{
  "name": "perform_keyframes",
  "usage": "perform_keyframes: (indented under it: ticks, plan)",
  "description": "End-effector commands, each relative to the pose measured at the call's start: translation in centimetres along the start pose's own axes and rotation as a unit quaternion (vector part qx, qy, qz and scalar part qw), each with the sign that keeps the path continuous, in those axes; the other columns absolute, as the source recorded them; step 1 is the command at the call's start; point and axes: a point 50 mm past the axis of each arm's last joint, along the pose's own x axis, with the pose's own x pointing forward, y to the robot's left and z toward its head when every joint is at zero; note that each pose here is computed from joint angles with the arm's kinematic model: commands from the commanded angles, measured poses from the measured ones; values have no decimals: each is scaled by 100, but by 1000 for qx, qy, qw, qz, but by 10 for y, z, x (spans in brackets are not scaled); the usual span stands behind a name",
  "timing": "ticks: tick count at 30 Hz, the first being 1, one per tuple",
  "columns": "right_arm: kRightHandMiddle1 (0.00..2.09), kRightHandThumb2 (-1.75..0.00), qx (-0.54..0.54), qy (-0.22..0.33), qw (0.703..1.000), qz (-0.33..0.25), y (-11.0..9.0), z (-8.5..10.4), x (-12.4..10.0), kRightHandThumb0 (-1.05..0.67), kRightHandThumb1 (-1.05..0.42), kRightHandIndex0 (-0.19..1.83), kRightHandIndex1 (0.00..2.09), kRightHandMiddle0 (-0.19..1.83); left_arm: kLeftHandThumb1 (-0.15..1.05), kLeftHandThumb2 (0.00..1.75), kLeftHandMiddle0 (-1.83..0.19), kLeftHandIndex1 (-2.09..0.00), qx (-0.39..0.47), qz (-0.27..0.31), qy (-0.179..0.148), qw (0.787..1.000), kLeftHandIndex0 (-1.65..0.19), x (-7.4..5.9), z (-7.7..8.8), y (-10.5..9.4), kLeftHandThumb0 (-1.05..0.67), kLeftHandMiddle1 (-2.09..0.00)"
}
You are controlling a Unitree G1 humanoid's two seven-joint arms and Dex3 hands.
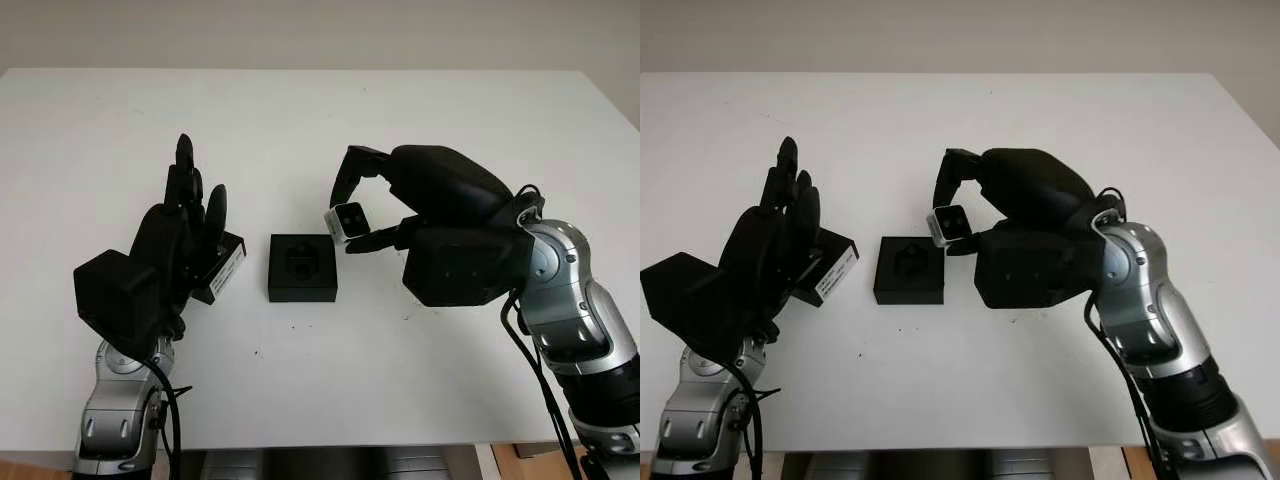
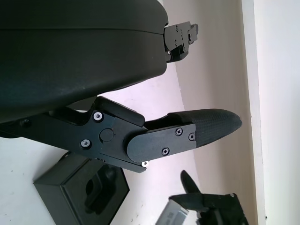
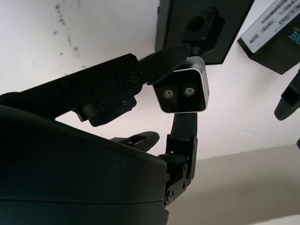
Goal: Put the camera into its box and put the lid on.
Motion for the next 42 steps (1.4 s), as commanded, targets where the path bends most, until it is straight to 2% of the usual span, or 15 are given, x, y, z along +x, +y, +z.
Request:
perform_keyframes:
  ticks: [1,8,20,25,42]
  plan:
    - [151,-8,3,-3,1000,-3,3,5,1,-40,-105,41,5,28,105,65,19,0,-3,-3,-8,1000,19,3,3,-2,-75,0]
    - [157,-6,5,12,1000,-20,15,6,4,-43,-104,44,6,32,105,63,19,0,-13,4,-9,1000,19,5,3,-6,-76,0]
    - [162,-7,22,35,998,-38,23,10,0,-43,-104,43,6,28,105,63,19,0,-35,0,-13,999,19,12,0,-11,-75,0]
    - [164,-9,21,43,999,-24,27,13,0,-44,-105,41,5,28,105,63,19,0,-32,4,-14,999,19,11,-2,-11,-75,0]
    - [164,-8,85,32,996,-25,42,25,10,-42,-104,42,6,26,105,62,19,0,-32,14,-12,999,19,10,-2,-8,-76,0]
